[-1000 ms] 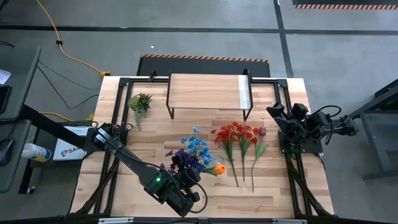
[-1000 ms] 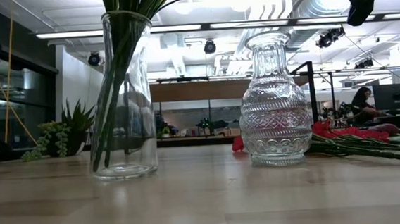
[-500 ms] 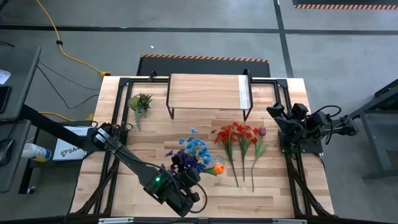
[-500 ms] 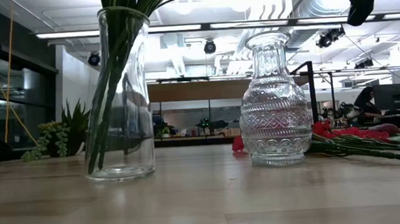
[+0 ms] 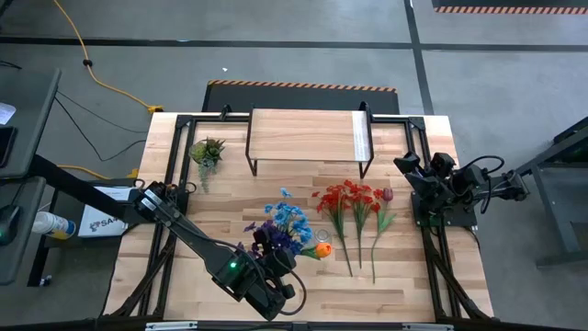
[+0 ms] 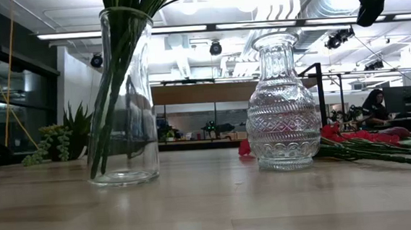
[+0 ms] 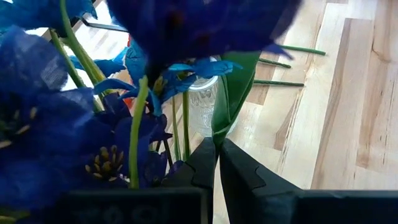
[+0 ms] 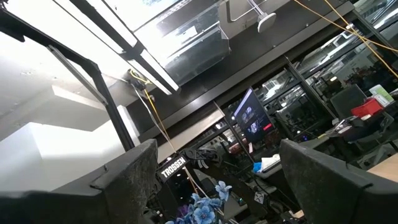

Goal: Pick and place flowers into a vace then onto a shelf
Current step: Put the orange flower into the left transparent flower vase

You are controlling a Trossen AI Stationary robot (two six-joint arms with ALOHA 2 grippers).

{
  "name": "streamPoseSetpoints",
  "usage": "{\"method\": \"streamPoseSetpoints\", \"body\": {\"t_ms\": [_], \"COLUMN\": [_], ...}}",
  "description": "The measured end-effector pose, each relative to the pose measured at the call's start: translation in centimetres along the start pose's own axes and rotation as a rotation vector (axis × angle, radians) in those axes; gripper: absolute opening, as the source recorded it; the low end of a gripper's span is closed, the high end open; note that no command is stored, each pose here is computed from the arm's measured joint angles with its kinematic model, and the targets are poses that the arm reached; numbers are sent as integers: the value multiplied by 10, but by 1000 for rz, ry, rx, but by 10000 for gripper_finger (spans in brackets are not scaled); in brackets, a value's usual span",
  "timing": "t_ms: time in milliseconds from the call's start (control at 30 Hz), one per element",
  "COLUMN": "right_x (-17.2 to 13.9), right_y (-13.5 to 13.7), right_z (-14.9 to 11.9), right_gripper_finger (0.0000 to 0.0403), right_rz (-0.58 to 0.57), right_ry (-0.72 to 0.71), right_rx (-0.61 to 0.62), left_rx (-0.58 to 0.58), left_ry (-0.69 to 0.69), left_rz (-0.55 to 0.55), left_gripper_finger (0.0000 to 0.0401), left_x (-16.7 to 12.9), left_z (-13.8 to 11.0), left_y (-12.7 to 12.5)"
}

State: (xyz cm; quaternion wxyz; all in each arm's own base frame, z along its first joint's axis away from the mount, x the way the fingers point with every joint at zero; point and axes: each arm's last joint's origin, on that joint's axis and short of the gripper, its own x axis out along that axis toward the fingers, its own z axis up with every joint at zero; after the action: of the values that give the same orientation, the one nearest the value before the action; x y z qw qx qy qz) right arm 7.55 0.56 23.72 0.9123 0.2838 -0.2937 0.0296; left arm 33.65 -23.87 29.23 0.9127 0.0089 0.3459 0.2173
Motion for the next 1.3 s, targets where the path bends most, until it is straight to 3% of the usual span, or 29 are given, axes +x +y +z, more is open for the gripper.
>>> {"method": "streamPoseSetpoints", "body": {"t_ms": [533, 800, 1300], "right_x": [0, 0, 0], "right_y": [0, 0, 1], "right_z": [0, 0, 0], "right_gripper_finger": [328, 328, 328], "right_rz": [0, 12, 23], "right_ry": [0, 6, 11], "right_rx": [0, 0, 0], "left_rx": [-10, 26, 35], "left_ry": [34, 7, 39], "left_rz": [-47, -89, -97], "left_gripper_finger": [135, 135, 134], "left_x": [-2, -13, -14], "left_z": [2, 17, 15], "left_y": [-1, 0, 1]}}
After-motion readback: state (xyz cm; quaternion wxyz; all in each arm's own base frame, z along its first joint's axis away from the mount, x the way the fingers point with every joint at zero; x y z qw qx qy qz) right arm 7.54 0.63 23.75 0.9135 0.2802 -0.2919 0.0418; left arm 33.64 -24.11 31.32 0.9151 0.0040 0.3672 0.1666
